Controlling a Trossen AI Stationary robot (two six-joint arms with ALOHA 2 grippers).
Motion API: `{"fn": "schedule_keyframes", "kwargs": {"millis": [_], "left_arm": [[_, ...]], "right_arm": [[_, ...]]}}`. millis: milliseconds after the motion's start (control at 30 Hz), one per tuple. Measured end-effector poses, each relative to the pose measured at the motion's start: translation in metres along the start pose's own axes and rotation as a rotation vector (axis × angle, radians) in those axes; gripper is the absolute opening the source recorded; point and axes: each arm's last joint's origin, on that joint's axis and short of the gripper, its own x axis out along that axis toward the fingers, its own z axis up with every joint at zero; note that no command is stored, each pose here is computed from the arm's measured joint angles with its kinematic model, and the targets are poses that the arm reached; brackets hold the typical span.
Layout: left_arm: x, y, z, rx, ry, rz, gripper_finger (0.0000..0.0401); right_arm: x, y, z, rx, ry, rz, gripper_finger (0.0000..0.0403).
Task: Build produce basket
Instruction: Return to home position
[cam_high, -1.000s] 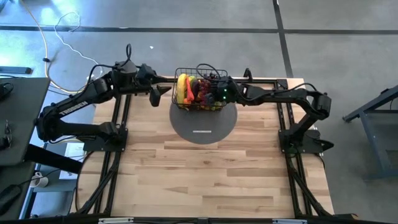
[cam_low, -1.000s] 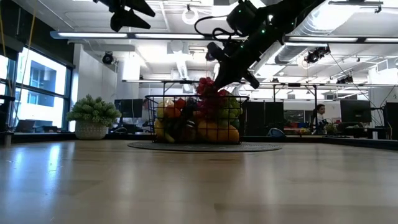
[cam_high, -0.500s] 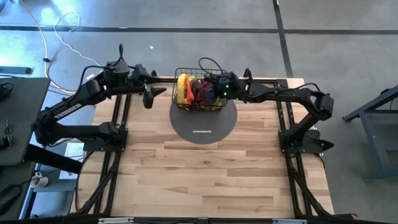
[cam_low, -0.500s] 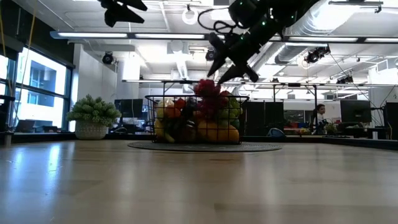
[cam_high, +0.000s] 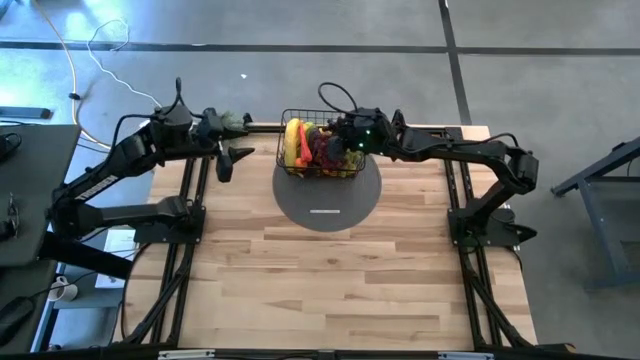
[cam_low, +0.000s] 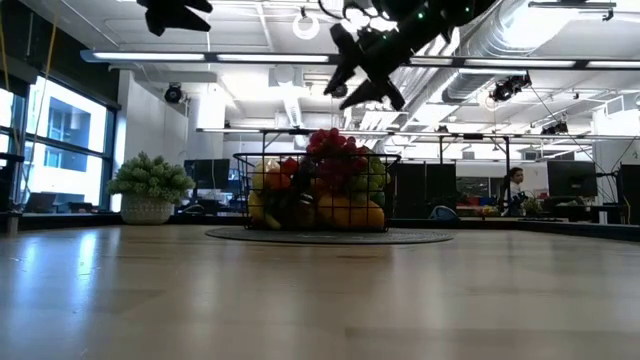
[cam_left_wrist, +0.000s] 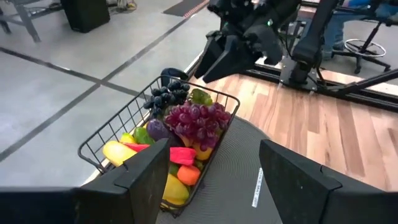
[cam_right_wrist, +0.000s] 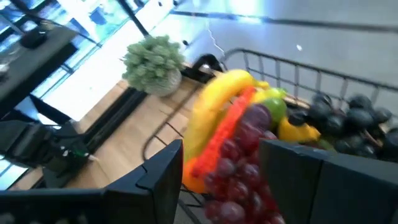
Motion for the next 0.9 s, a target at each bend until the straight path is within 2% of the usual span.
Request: {"fn": "schedule_keyframes", "kwargs": {"millis": [267, 500, 733, 900], "left_arm": [[-0.002, -0.001, -0.032, -0.049, -0.077, -0.002, 0.0237], [-0.003, -0.002, -0.066, -0.145, -0.188, -0.013, 0.0237], [-0.009, -0.004, -0.099, -0.221, -0.298, -0.032, 0.0237], [-0.008, -0.005, -0.124, -0.244, -0.335, -0.040, 0.0237]], "right_arm": [[-0.011, 0.028, 0.012, -0.144, -0.064, 0.054, 0.0190], [-0.020, 0.040, 0.024, -0.221, -0.172, -0.036, 0.0190], [-0.027, 0.045, 0.038, -0.303, -0.219, -0.046, 0.0190], [-0.028, 0.044, 0.041, -0.301, -0.242, -0.096, 0.0190]]}}
